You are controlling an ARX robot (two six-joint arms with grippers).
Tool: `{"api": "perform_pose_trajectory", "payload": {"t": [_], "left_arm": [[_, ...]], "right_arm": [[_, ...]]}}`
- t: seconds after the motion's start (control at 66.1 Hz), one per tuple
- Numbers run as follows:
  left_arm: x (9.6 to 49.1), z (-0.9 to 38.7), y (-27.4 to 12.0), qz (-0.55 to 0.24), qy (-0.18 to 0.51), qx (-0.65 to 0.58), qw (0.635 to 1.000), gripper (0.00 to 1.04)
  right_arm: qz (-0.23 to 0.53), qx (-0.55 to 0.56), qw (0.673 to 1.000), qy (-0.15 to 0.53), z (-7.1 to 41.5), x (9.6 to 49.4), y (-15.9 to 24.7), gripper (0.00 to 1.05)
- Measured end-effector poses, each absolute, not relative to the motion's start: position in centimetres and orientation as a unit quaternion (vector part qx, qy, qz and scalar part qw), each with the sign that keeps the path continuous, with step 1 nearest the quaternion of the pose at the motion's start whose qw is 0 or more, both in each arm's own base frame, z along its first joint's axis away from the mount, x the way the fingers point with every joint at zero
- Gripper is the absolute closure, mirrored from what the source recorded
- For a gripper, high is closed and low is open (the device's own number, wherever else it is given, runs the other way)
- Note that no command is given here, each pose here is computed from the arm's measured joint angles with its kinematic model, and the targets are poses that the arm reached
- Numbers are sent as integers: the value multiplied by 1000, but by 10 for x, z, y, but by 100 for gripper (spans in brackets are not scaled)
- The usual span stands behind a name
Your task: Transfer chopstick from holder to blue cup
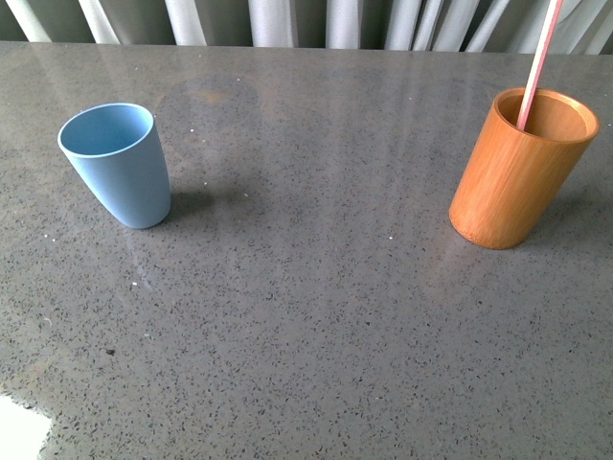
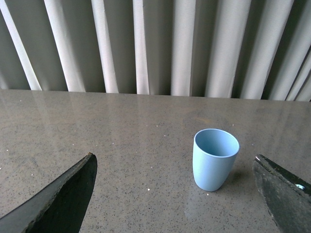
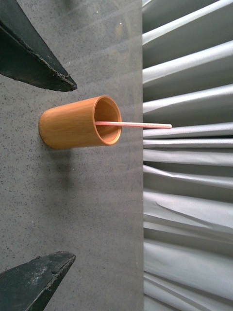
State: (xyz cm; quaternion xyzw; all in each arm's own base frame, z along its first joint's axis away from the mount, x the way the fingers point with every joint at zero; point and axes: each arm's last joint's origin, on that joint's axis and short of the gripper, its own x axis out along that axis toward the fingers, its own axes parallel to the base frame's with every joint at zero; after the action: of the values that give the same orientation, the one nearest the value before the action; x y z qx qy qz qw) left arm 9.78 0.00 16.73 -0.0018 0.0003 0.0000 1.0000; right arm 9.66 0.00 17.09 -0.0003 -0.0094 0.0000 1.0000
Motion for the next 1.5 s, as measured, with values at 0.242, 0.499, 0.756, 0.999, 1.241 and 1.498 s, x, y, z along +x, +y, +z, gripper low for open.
{"api": "perform_pose_trajectory", "payload": {"t": [0.242,0.499,0.756,0.999,1.241,1.498], "left_arm": [[98,167,0,0,0,-2,1000,9],[98,167,0,0,0,-2,1000,9],[98,167,0,0,0,-2,1000,9],[117,176,8,-49,217,-104,969,9],[176,201,12,-98,228,-113,962,9],[251,196,10,-132,281,-68,948,9]], "right_arm": [[0,0,1000,-9,171,97,0,9],[0,0,1000,-9,171,97,0,9],[0,0,1000,-9,171,97,0,9],[0,0,1000,-9,171,97,0,9],[0,0,1000,-9,171,97,0,9],[0,0,1000,-9,171,97,0,9]]}}
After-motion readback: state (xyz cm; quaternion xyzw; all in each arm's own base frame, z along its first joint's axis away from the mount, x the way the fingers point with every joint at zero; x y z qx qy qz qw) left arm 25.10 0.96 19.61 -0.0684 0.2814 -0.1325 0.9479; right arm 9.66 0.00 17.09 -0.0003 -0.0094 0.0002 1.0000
